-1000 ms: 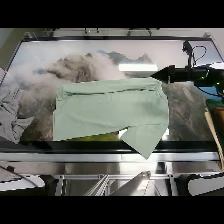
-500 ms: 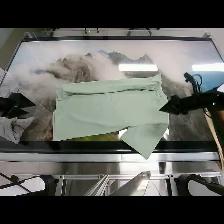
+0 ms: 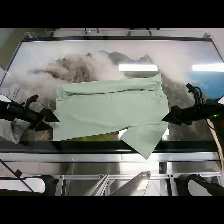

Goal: Fold the shirts.

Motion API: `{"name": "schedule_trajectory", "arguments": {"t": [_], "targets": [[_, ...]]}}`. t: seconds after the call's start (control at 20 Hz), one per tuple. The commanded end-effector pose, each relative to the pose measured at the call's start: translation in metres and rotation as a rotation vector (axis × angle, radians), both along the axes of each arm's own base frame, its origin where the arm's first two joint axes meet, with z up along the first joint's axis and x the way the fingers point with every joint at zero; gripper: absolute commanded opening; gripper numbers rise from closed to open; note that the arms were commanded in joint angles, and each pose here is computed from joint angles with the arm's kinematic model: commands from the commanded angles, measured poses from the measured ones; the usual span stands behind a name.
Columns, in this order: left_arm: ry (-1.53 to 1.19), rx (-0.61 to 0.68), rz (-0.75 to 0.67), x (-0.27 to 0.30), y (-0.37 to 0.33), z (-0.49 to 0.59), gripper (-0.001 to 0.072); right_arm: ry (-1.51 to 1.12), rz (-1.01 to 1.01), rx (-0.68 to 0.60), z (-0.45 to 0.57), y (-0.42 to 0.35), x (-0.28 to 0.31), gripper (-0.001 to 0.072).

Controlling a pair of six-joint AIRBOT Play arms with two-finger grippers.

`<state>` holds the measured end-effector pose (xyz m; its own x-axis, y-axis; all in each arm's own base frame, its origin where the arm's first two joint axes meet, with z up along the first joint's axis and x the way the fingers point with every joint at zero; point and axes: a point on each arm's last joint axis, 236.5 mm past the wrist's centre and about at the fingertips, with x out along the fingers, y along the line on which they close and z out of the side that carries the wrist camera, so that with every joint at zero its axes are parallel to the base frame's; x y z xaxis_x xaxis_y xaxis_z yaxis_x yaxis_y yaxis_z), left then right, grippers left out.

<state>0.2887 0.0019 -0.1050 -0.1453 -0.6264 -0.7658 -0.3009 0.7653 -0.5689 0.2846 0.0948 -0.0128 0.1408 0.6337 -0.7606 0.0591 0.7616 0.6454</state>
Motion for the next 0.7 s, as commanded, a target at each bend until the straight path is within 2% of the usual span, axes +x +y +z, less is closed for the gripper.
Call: {"name": "schedule_trajectory", "arguments": {"t": [0.0,0.2,0.25,0.3,0.35,0.5,0.65], "targets": [[0.082,0.001,-0.024,-0.015,0.0,-0.023,0.0694,0.006,-0.003,-0.002,-0.001,0.0,-0.002,0.0011],[0.072,0.007,-0.051,-0.013,-0.007,-0.025,0.0686,0.01,0.003,-0.019,-0.003,-0.003,-0.003,0.0011],[0.075,-0.001,-0.084,-0.015,-0.015,-0.025,0.0595,0.016,0.011,-0.045,-0.007,-0.008,-0.006,0.0011],[0.072,-0.015,-0.133,-0.018,-0.023,-0.023,0.0261,0.04,0.006,-0.086,-0.013,-0.016,-0.01,0.0011],[0.044,-0.031,-0.201,-0.02,-0.031,-0.021,0.0025,0.085,-0.026,-0.133,-0.021,-0.026,-0.014,0.0012],[-0.012,-0.007,-0.25,-0.002,-0.035,-0.014,0.0029,0.201,-0.088,-0.253,-0.04,-0.052,-0.03,0.0011],[-0.07,0.01,-0.244,0.023,-0.024,0.004,0.0029,0.279,-0.165,-0.275,-0.061,-0.056,-0.044,0.0023]]}}
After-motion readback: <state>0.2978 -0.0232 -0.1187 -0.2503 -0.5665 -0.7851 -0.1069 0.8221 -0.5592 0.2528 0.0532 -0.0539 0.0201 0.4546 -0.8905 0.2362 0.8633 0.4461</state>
